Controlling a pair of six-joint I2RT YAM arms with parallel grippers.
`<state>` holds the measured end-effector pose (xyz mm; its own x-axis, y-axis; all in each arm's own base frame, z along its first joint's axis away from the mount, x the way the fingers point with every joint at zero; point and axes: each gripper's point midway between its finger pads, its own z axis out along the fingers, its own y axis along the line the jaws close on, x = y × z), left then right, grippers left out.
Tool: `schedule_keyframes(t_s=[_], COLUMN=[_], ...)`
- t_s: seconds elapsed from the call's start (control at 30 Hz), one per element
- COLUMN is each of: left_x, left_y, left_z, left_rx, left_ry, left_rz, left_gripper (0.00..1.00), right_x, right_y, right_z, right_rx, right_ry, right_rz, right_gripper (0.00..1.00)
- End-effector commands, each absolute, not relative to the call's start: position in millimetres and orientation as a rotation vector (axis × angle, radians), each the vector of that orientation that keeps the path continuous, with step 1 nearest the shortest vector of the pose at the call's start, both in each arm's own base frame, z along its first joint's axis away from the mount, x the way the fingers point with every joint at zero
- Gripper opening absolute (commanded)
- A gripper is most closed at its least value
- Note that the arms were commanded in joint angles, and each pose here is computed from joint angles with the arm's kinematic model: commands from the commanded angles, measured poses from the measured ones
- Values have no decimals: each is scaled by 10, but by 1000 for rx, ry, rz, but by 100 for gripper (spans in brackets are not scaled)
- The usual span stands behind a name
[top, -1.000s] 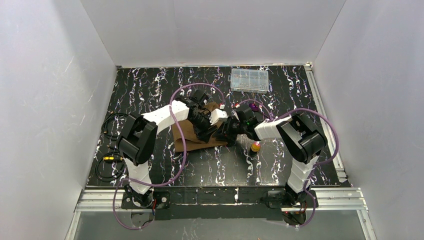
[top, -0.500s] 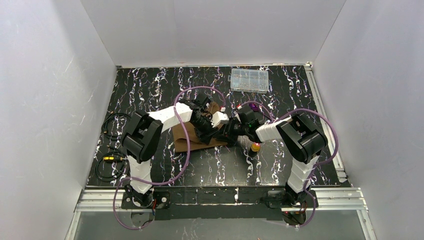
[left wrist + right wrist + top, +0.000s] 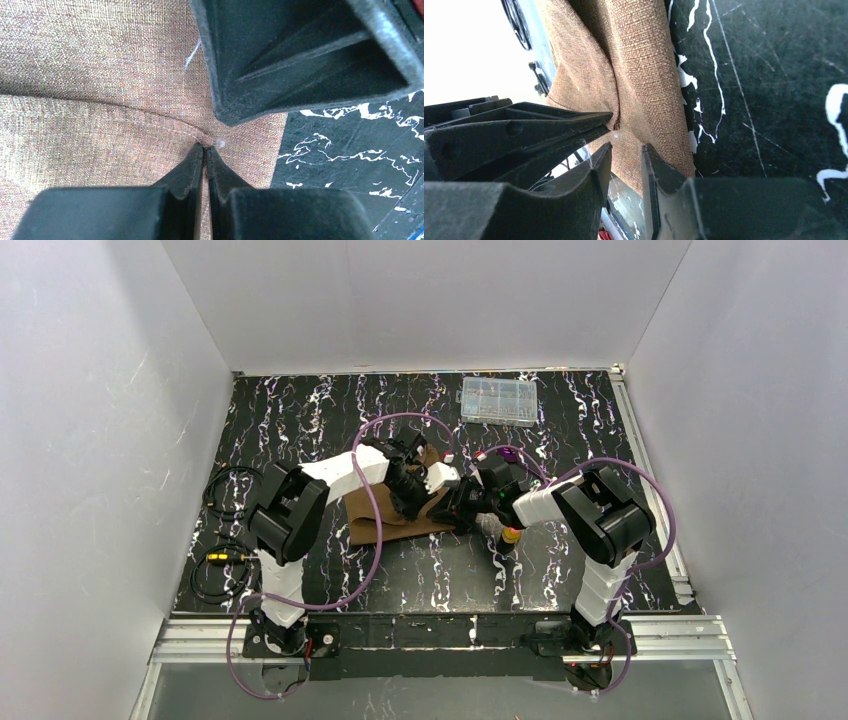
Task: Fold the napkin into a case and place the utensils inside
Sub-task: Fold the top corner of the square-folded napkin at the center of the board.
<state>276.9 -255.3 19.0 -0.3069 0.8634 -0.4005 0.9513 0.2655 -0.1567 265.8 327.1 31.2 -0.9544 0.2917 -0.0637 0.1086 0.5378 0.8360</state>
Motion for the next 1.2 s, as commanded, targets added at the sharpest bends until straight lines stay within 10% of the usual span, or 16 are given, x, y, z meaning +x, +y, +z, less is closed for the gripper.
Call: schedule_keyframes(t_s=[0.0,0.3,1.17], left_x=[2660,2947,2797], left_y=[-2459,-2618,-2799], left_z=[115,741,1046], left_rx=[1706,1530,1320], left_ry=[2396,2314,2390], left_rz=[-508,-458,-689], left_gripper=[0,0,0], right_x=[2626,2729,3034], right_y=[3228,3285,3349], right_z=[276,572,989], right_rx=[357,340,439], right_ry=[2581,2470,2296], right_rz=[1385,1499,1662], right_gripper=[39,55,57])
